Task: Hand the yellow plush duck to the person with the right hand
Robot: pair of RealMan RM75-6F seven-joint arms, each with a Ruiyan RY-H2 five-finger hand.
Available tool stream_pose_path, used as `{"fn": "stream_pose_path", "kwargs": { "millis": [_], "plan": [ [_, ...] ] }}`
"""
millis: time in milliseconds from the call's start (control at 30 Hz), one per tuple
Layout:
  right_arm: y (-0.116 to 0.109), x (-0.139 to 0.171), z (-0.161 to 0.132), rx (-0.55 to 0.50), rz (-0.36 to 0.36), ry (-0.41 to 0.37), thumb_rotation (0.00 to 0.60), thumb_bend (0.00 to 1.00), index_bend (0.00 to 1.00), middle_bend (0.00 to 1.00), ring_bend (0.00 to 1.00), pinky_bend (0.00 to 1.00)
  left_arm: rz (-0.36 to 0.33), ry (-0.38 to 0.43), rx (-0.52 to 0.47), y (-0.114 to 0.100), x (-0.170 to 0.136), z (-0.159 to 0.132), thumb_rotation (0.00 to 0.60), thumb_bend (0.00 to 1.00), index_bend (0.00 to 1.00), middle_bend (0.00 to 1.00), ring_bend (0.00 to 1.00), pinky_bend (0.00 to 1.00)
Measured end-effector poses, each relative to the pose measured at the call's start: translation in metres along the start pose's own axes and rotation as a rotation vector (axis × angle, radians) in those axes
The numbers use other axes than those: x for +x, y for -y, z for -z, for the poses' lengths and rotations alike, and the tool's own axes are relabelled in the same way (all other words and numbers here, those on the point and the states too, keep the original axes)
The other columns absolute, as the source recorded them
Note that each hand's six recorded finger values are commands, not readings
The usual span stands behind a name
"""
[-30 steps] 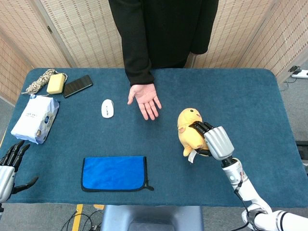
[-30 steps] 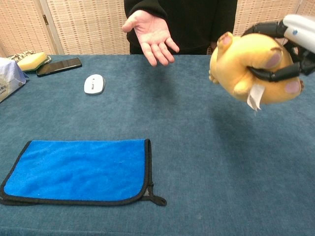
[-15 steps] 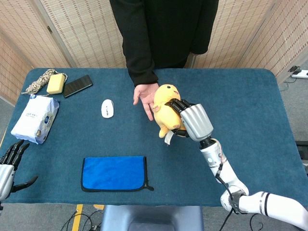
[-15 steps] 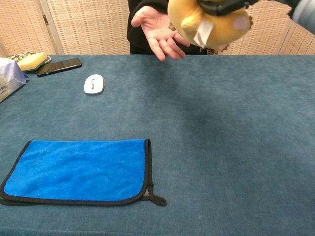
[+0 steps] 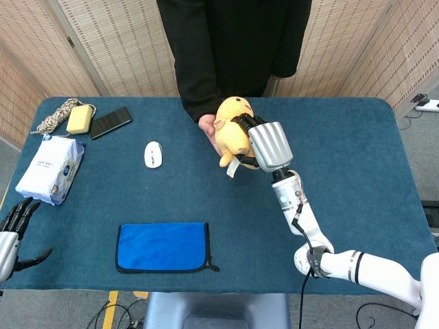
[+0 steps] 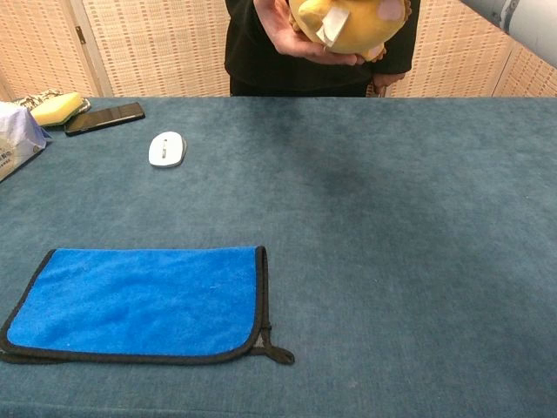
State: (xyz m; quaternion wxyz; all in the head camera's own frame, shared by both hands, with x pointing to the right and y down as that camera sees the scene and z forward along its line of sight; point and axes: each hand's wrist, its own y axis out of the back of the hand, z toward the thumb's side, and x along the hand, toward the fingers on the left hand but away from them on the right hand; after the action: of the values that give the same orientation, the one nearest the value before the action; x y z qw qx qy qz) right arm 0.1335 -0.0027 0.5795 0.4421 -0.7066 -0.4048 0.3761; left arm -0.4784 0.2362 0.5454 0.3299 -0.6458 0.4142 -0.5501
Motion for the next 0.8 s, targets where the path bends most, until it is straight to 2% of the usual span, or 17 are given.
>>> {"fn": "stream_pose_path", "kwargs": {
  "millis": [67, 167, 267, 367, 500, 700, 800],
  "plan": [
    [0.001, 0.001, 0.005, 0.006, -0.037, 0.006, 0.6, 0.33, 0.1, 0.14, 0.26, 0.37, 0.001, 0.001, 0.001, 0.001, 0.001, 0.0, 0.6, 0.24, 0.0, 0.05, 0.06, 0.26],
    [-0.003, 0.003, 0.006, 0.015, -0.072, -0.005, 0.6, 0.27, 0.0, 0.02, 0.11, 0.24, 0.0, 0.0, 0.004, 0.001, 0.001, 0.0, 0.6, 0.24, 0.0, 0.05, 0.06, 0.26],
    [-0.008, 0.007, 0.006, 0.017, -0.096, -0.018, 0.6, 0.22, 0.0, 0.0, 0.01, 0.11, -0.002, 0.001, 0.008, 0.001, 0.001, -0.001, 0.6, 0.24, 0.0, 0.05, 0.06, 0.26],
    [-0.017, 0.014, 0.008, 0.03, -0.105, -0.025, 0.6, 0.2, 0.0, 0.0, 0.0, 0.05, -0.004, 0.0, 0.011, 0.001, 0.001, 0.0, 0.6, 0.24, 0.0, 0.05, 0.06, 0.26],
    [-0.034, 0.036, 0.019, 0.056, -0.098, -0.02, 0.6, 0.2, 0.0, 0.0, 0.0, 0.02, -0.009, -0.001, 0.012, 0.0, 0.0, 0.0, 0.6, 0.24, 0.0, 0.05, 0.06, 0.26],
    [-0.049, 0.097, 0.05, 0.115, -0.066, -0.003, 0.6, 0.2, 0.0, 0.0, 0.0, 0.0, -0.012, 0.002, 0.021, 0.0, 0.0, -0.003, 0.6, 0.24, 0.0, 0.05, 0.06, 0.26],
    [-0.049, 0.142, 0.071, 0.141, -0.056, 0.011, 0.6, 0.2, 0.0, 0.0, 0.0, 0.0, -0.02, 0.007, 0.025, 0.0, -0.001, -0.005, 0.6, 0.24, 0.0, 0.05, 0.06, 0.26]
  ]
}}
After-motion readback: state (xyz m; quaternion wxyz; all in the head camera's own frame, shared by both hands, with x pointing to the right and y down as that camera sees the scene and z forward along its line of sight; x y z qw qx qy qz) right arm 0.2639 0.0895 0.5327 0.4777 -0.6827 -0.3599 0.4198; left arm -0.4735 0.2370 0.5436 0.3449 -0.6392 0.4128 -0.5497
